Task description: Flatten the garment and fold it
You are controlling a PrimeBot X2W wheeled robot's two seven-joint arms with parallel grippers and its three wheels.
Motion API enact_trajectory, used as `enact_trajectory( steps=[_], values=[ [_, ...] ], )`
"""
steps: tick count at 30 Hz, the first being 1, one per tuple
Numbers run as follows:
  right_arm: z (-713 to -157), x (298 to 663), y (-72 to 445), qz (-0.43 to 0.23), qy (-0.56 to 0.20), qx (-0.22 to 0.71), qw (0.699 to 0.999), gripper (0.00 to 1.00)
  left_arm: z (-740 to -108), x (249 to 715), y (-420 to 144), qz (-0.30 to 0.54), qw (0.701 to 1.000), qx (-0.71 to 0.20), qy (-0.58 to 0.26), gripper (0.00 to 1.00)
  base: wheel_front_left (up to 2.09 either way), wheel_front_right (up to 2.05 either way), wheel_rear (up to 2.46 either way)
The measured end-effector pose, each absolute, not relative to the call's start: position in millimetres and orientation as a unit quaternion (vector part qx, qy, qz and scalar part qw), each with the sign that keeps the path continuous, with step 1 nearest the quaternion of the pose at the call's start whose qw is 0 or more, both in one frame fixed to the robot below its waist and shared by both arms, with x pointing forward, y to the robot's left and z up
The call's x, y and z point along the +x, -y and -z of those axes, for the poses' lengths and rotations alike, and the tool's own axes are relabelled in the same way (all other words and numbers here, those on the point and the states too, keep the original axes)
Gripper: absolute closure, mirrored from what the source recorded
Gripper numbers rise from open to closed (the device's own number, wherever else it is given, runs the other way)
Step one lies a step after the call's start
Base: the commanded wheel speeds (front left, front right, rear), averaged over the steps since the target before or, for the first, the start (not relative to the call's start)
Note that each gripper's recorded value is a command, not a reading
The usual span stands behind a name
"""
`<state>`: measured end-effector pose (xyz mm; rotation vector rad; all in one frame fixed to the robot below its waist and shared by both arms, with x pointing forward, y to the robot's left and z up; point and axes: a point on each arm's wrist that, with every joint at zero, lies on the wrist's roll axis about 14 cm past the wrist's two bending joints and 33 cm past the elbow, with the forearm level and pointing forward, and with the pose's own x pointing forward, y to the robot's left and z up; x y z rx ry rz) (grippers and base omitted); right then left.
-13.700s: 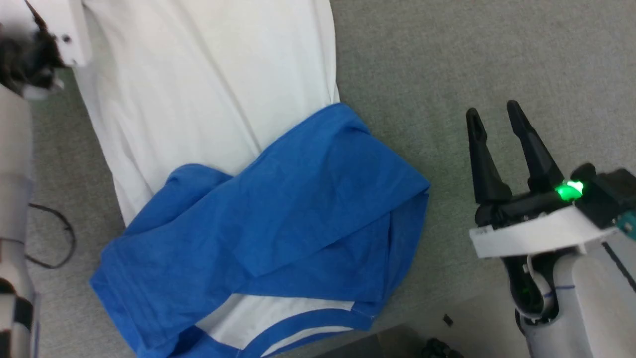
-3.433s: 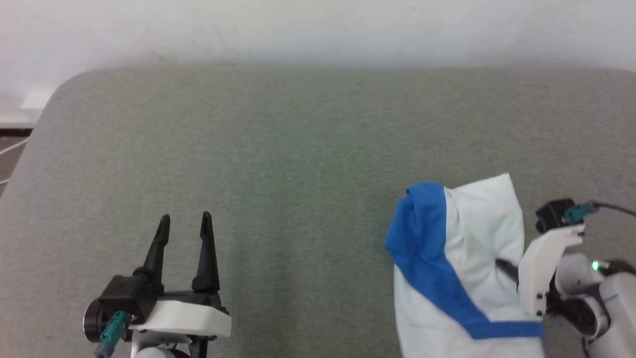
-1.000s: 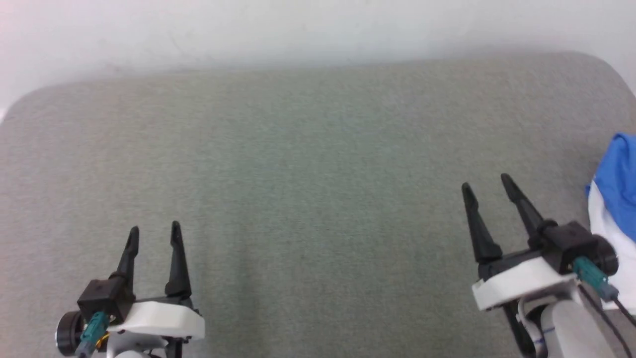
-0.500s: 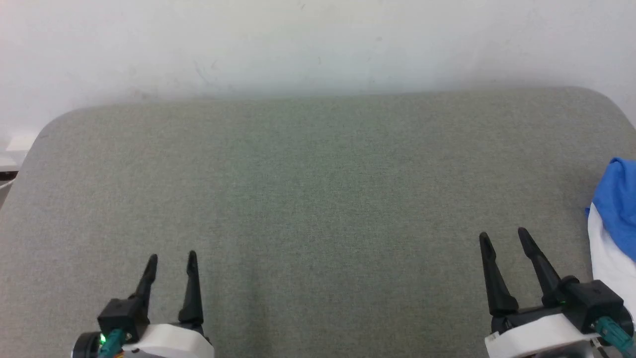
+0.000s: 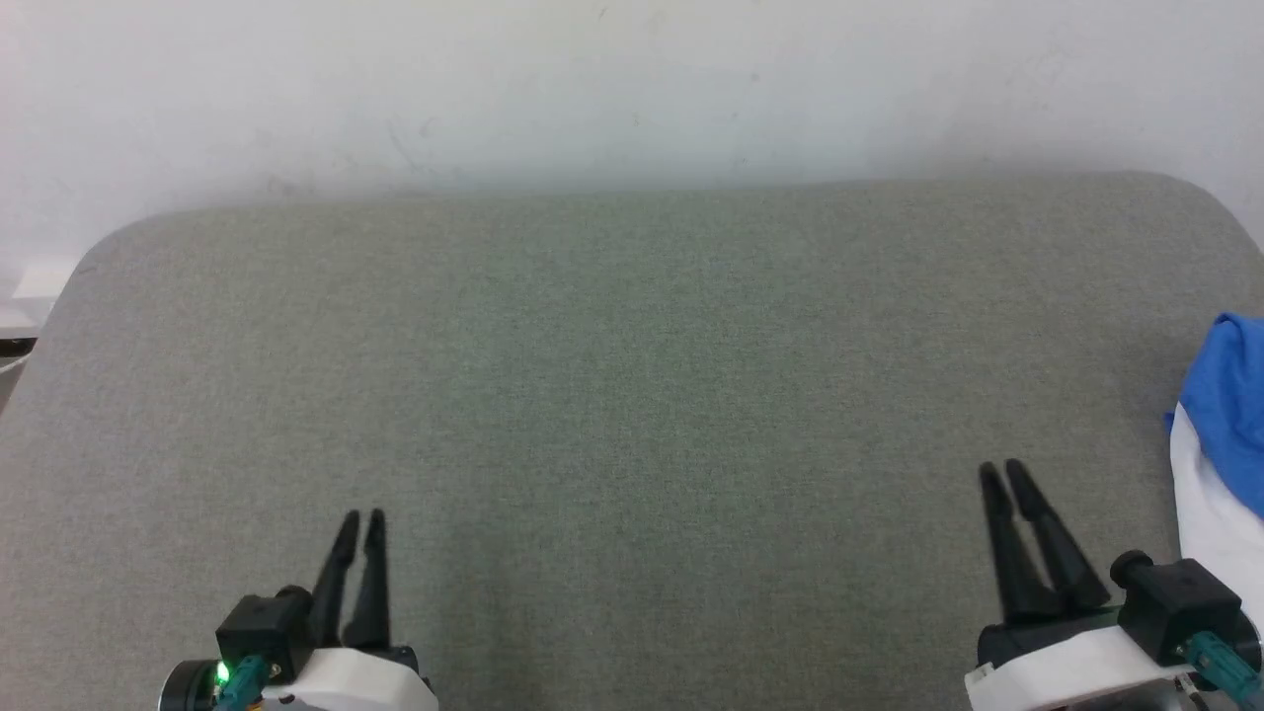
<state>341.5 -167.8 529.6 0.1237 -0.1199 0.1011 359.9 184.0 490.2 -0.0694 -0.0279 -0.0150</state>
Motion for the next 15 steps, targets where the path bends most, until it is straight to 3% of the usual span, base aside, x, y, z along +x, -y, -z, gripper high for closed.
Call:
enact_trajectory(
  steps=[15],
  values=[
    [-527.1, 342.9, 167.0, -0.052, 0.051, 0.056, 0.996, 1.0, -491.3, 360.4, -183.3, 0.009, 0.999, -0.031, 0.008, 1.0, 0.0, 0.0, 0.0]
  ],
)
